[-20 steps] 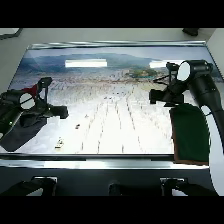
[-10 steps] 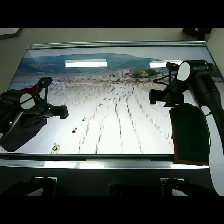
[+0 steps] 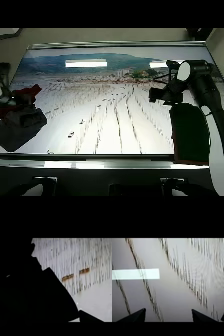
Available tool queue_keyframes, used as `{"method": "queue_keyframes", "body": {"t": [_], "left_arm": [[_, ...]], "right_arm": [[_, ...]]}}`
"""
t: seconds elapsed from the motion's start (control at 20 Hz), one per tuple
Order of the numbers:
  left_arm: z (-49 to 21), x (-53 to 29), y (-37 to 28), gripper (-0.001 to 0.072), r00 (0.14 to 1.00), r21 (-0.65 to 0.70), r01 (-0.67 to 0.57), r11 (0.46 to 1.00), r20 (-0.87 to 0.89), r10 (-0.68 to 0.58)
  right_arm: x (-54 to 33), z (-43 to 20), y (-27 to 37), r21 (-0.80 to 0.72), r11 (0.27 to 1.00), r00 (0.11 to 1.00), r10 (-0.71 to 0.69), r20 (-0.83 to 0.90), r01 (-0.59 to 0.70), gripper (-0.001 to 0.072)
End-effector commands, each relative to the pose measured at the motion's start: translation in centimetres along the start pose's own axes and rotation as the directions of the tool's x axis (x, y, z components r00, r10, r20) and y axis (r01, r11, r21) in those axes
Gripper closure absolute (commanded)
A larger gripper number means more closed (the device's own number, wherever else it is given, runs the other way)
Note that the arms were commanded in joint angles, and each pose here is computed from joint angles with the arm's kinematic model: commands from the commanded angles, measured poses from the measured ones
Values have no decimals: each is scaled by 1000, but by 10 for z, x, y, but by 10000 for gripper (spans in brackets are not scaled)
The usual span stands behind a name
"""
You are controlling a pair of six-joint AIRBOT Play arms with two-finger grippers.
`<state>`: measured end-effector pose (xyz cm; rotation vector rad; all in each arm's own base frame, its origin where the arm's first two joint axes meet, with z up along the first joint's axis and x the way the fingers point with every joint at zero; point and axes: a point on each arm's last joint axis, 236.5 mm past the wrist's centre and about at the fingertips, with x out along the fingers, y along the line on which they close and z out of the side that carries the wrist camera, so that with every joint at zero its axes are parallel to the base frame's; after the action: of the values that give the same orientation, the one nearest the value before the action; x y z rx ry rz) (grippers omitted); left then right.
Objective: Fold the shirts.
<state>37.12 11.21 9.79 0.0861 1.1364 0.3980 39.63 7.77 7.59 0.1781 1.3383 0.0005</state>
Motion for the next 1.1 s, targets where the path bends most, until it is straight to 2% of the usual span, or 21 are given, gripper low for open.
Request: {"method": "queue_keyframes", "body": {"t": [0.0,0.15,0.35,0.55,0.7,0.75,0.8,0.9,1.0,1.05], "left_arm": [[-60,33,103,-13,969,-390,-145,910,-243,50],[-110,77,120,-13,936,-526,-141,839,-346,-59],[-114,124,98,-13,945,-568,-7,823,-273,-180],[-119,158,59,-13,902,-569,120,814,-279,-329],[-117,170,48,4,892,-565,164,809,-266,-366],[-119,172,48,54,889,-567,162,808,-272,-369],[-119,172,48,238,889,-567,161,808,-273,-368],[-119,169,46,665,883,-555,176,813,-275,-379],[-104,149,34,673,861,-567,252,784,-238,-449],[-79,132,28,672,860,-577,320,751,-155,-486]], "right_arm": [[0,1,10,4,999,999,39,4,-39,47],[0,0,12,5,999,999,48,1,-48,47],[0,1,12,5,999,999,50,2,-50,47],[0,0,14,6,998,998,56,-1,-56,47],[0,0,14,6,998,998,56,-1,-56,47],[0,0,14,6,998,998,57,-2,-57,47],[0,0,14,6,998,998,57,-1,-57,47],[0,0,14,7,998,998,58,-1,-58,47],[0,-1,14,6,998,998,57,-3,-57,47],[0,-1,14,5,998,998,56,-5,-56,47]]}}
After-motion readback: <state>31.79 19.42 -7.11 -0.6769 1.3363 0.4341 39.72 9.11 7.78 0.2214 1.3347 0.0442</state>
